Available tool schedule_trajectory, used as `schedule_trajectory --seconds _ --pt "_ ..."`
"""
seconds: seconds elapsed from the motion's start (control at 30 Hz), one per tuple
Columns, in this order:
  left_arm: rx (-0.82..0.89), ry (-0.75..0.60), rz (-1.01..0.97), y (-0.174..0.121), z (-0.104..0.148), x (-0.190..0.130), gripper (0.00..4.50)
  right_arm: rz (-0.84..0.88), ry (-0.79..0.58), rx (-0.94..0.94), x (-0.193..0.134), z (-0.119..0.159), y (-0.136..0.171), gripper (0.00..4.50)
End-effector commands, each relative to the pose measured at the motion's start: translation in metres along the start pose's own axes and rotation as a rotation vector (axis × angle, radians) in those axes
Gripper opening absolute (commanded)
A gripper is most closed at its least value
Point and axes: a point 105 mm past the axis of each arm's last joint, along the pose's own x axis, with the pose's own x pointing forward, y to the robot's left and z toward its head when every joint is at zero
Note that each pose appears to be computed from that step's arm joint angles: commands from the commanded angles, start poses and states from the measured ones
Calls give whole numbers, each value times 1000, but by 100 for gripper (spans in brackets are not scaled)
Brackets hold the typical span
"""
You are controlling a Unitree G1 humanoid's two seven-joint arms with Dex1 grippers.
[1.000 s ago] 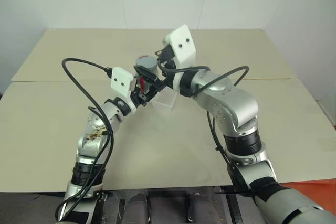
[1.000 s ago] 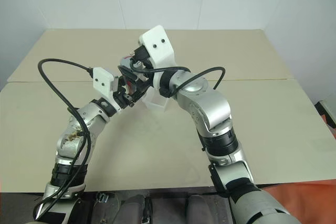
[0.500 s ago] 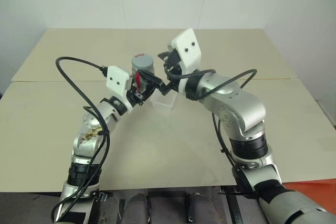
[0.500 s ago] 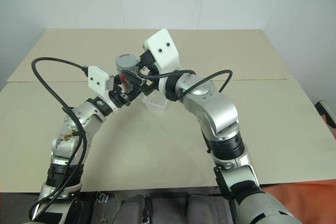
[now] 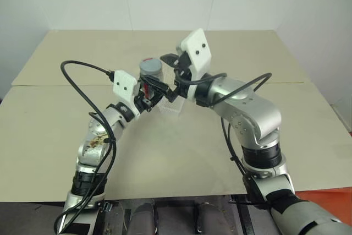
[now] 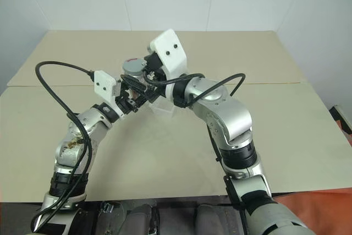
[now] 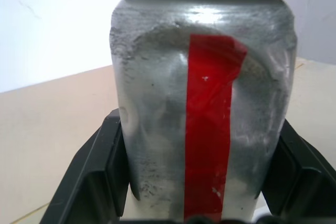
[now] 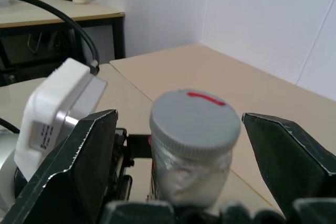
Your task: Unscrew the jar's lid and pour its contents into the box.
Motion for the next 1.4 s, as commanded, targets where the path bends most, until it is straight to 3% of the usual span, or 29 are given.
schedule_trajectory --seconds 0.03,0.47,1.4 --pt "22 -51 -24 -5 15 1 286 -4 -76 -42 4 22 1 442" --pt "23 -47 -22 -6 13 -1 286 -89 -52 -32 14 15 -12 442" --pt "37 -52 24 4 20 -6 286 -118 17 -50 -5 -2 -25 442"
